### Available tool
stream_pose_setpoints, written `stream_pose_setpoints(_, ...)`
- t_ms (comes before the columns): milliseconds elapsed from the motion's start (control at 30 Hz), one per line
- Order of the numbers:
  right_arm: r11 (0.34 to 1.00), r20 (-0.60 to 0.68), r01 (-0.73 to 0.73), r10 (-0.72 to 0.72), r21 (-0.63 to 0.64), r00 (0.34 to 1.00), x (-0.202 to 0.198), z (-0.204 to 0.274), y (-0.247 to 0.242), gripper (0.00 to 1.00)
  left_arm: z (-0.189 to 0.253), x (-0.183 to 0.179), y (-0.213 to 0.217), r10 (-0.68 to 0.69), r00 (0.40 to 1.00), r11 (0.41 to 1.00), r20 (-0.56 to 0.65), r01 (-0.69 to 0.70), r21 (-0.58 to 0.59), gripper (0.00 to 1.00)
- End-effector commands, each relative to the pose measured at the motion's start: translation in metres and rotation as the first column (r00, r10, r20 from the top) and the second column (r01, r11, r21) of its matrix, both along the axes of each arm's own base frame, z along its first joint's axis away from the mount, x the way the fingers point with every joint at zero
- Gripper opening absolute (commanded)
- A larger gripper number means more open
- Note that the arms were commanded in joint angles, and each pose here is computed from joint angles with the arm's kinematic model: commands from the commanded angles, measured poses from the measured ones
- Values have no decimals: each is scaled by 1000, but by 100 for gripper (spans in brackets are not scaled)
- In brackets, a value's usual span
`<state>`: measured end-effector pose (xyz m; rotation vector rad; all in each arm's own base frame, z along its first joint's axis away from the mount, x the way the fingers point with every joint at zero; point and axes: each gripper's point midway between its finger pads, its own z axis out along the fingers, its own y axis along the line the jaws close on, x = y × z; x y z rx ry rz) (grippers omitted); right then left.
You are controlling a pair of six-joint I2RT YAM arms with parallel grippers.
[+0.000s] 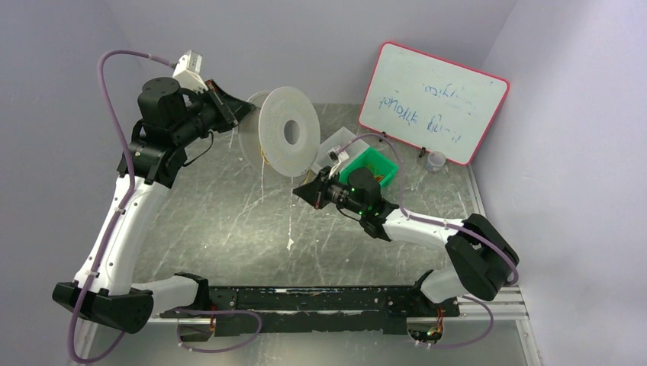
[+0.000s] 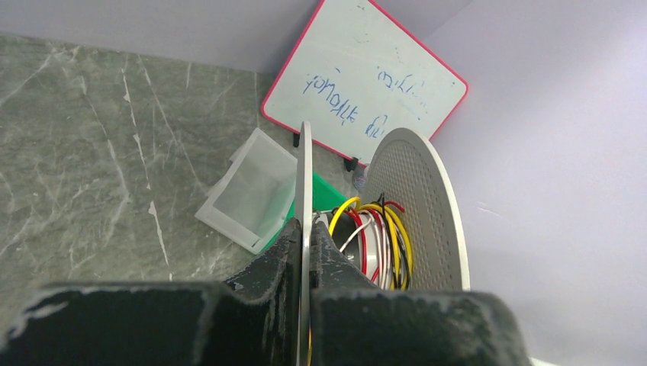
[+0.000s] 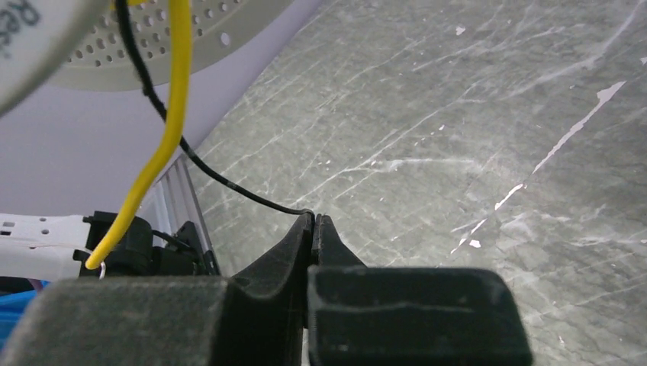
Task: Wrap the cables
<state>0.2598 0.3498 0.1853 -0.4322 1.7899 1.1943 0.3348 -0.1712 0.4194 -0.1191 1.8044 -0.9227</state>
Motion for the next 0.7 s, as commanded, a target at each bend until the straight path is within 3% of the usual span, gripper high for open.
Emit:
stream_pose_setpoints(0, 999, 2, -20, 20, 47, 1000, -10, 6, 2, 0, 40, 3, 6, 37, 994, 997, 107, -29, -74, 7)
stream_pose_setpoints(267, 999, 10, -32, 33, -30, 999, -50, 3, 20, 0, 20, 28, 23, 173, 983, 984, 65, -171, -47, 7)
stream_pose_setpoints(667, 983, 108, -67, 86, -173, 990, -92, 40, 47, 0, -27, 50, 59, 362, 930, 926, 66, -367, 95, 7)
